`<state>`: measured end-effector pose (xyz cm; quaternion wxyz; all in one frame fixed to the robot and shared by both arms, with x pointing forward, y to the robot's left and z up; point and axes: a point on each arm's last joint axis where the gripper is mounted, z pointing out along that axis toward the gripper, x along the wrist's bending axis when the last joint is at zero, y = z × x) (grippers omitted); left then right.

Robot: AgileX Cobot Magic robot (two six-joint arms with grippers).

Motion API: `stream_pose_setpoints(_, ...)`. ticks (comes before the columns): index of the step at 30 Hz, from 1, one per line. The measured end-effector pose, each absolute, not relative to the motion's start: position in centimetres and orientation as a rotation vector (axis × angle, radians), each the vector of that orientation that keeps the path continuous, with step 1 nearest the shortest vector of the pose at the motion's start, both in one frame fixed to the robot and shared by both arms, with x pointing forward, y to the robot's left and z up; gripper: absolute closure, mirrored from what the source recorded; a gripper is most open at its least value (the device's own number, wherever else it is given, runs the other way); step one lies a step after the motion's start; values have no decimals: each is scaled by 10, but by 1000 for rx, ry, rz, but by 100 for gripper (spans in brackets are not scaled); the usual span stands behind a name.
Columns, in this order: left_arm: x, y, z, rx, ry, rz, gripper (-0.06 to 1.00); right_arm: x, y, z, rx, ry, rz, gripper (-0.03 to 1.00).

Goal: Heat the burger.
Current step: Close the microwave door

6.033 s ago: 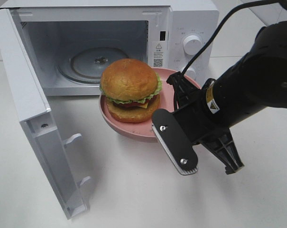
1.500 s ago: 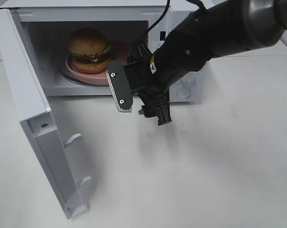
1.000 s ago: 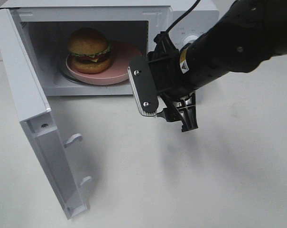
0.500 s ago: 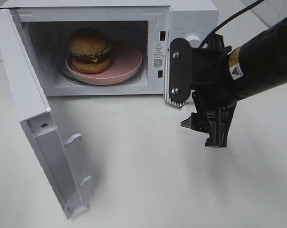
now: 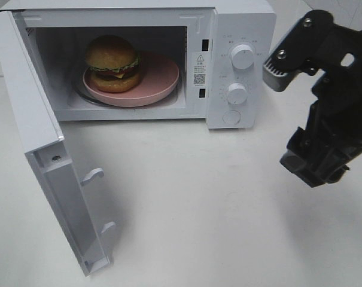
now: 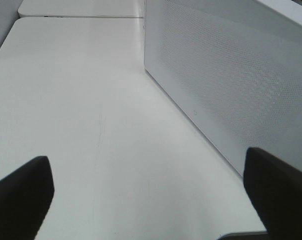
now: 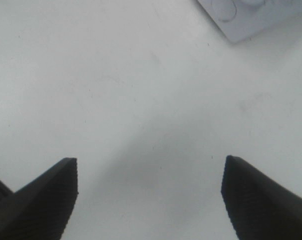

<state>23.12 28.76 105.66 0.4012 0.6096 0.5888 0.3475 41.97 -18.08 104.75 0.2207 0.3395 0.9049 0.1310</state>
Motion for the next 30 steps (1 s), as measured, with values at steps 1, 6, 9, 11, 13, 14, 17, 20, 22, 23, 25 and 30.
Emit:
stream_pose_setpoints(1,231,288,1057,1541,1489,879,-3,413,-187,1052,1004,2492,336,20)
stream_pose_setpoints(6,231,288,1057,1541,1489,879,-3,396,-204,1063,1115,2472,274,20)
stream_pose_setpoints(9,231,288,1057,1541,1489,879,-3,386,-212,1070,1155,2452,269,20)
stream_pose_setpoints(11,231,288,1057,1541,1489,879,-3,384,-215,1072,1161,2449,268,20)
stream_pose_setpoints(13,231,288,1057,1541,1489,879,-3,371,-225,1081,1182,2422,299,20)
stream_pose_setpoints(14,231,288,1057,1541,1489,879,-3,371,-225,1081,1182,2422,299,20)
stream_pose_setpoints(17,231,288,1057,1541,1489,879,-3,362,-232,1087,1195,2408,331,20)
stream_pose_setpoints(20,231,288,1057,1541,1489,879,-3,353,-239,1093,1209,2390,372,20)
stream_pose_setpoints(22,231,288,1057,1541,1489,879,-3,349,-241,1096,1217,2375,400,20)
stream_pose_setpoints(23,231,288,1057,1541,1489,879,-3,341,-248,1101,1224,2343,456,20)
stream_pose_setpoints(25,231,288,1057,1541,1489,879,-3,334,-254,1101,1225,2327,481,20)
stream_pose_setpoints(30,231,288,1057,1541,1489,879,-3,316,-269,1083,1285,2335,426,20)
